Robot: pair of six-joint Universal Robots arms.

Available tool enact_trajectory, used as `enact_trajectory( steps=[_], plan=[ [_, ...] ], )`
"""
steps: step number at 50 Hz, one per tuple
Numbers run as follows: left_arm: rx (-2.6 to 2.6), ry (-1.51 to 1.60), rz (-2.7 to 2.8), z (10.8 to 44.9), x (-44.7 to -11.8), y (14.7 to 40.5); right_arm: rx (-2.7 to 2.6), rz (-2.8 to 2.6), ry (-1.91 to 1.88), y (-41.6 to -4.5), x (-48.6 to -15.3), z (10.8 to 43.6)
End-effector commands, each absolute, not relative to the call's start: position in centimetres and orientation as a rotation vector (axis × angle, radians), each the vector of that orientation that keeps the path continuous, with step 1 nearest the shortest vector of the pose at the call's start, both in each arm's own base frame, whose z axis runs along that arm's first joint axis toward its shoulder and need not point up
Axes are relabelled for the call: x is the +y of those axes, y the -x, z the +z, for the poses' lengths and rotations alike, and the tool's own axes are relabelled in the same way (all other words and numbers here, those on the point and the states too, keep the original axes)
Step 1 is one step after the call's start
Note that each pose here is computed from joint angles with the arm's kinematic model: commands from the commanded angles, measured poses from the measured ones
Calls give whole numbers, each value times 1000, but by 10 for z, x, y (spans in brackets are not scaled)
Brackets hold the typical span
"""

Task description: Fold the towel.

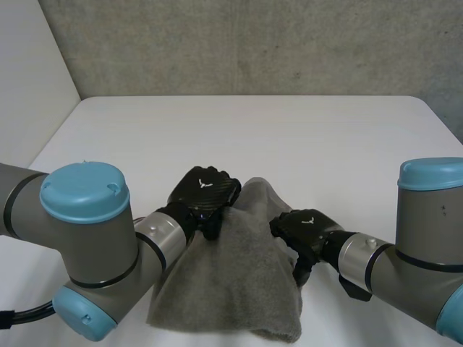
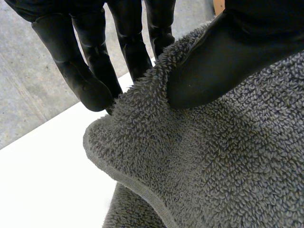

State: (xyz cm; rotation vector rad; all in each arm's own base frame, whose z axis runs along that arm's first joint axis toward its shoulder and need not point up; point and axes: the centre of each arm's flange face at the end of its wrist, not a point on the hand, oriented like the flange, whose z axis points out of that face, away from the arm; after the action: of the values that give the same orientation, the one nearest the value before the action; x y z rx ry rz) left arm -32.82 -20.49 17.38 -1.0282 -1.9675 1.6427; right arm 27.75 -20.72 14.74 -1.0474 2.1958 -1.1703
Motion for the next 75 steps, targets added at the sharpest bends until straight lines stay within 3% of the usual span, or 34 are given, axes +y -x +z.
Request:
enact_trajectory(
  steps=[1, 8, 12, 14, 15, 17, 18, 20, 22, 23, 26, 29, 33, 34, 35, 39, 41, 45, 49, 55, 59, 62, 70, 75],
  plan=[
    [-1952, 1012, 1683, 180, -213, 329, 2213, -1093, 1032, -283, -208, 134],
    [-1889, 996, 1792, 204, -231, 334, 2147, -1156, 899, -291, -231, 158],
    [-1776, 1003, 1945, 238, -247, 342, 2086, -1281, 873, -296, -247, 184],
    [-1729, 978, 2010, 255, -252, 345, 1962, -1548, 855, -301, -266, 230],
    [-1687, 938, 2074, 273, -257, 346, 1961, -1549, 854, -301, -266, 231],
    [-1650, 881, 2146, 293, -261, 346, 1778, -1905, 764, -296, -279, 295],
    [-1615, 821, 2206, 312, -263, 345, 1777, -1907, 763, -296, -279, 295],
    [-1582, 752, 2262, 330, -262, 342, 1602, -2153, 658, -291, -276, 341],
    [-1487, 595, 2353, 363, -260, 330, 1540, -2222, 622, -289, -274, 354],
    [-1486, 595, 2353, 363, -260, 330, 1500, -2252, 612, -289, -272, 361],
    [-1446, 519, 2344, 370, -253, 324, 1471, -2219, 667, -299, -257, 361],
    [-1501, 548, 2302, 354, -249, 322, 1468, -2171, 734, -309, -244, 357],
    [-1636, 601, 2246, 322, -251, 314, 1589, -1959, 984, -333, -221, 312],
    [-1727, 616, 2212, 303, -254, 305, 1645, -1871, 1060, -340, -217, 290],
    [-1819, 618, 2185, 285, -260, 293, 1645, -1870, 1060, -340, -217, 289],
    [-1992, 613, 2125, 252, -269, 269, 1727, -1598, 1224, -361, -188, 238],
    [-2117, 648, 2063, 224, -268, 253, 1721, -1517, 1266, -368, -175, 226],
    [-2191, 745, 2009, 205, -262, 244, 1730, -1393, 1315, -378, -163, 201],
    [-2244, 846, 1986, 193, -254, 237, 1739, -1398, 1314, -379, -166, 199],
    [-2198, 866, 2041, 210, -250, 239, 1755, -1446, 1288, -376, -170, 206],
    [-2109, 843, 2119, 234, -249, 244, 1847, -1592, 1195, -356, -192, 226],
    [-1999, 903, 2119, 243, -235, 268, 1946, -1668, 1110, -334, -209, 231],
    [-1971, 1037, 1990, 219, -221, 302, 2042, -1629, 1207, -314, -211, 214],
    [-2054, 1131, 1844, 196, -207, 304, 2080, -1577, 1420, -303, -203, 191]
  ],
)
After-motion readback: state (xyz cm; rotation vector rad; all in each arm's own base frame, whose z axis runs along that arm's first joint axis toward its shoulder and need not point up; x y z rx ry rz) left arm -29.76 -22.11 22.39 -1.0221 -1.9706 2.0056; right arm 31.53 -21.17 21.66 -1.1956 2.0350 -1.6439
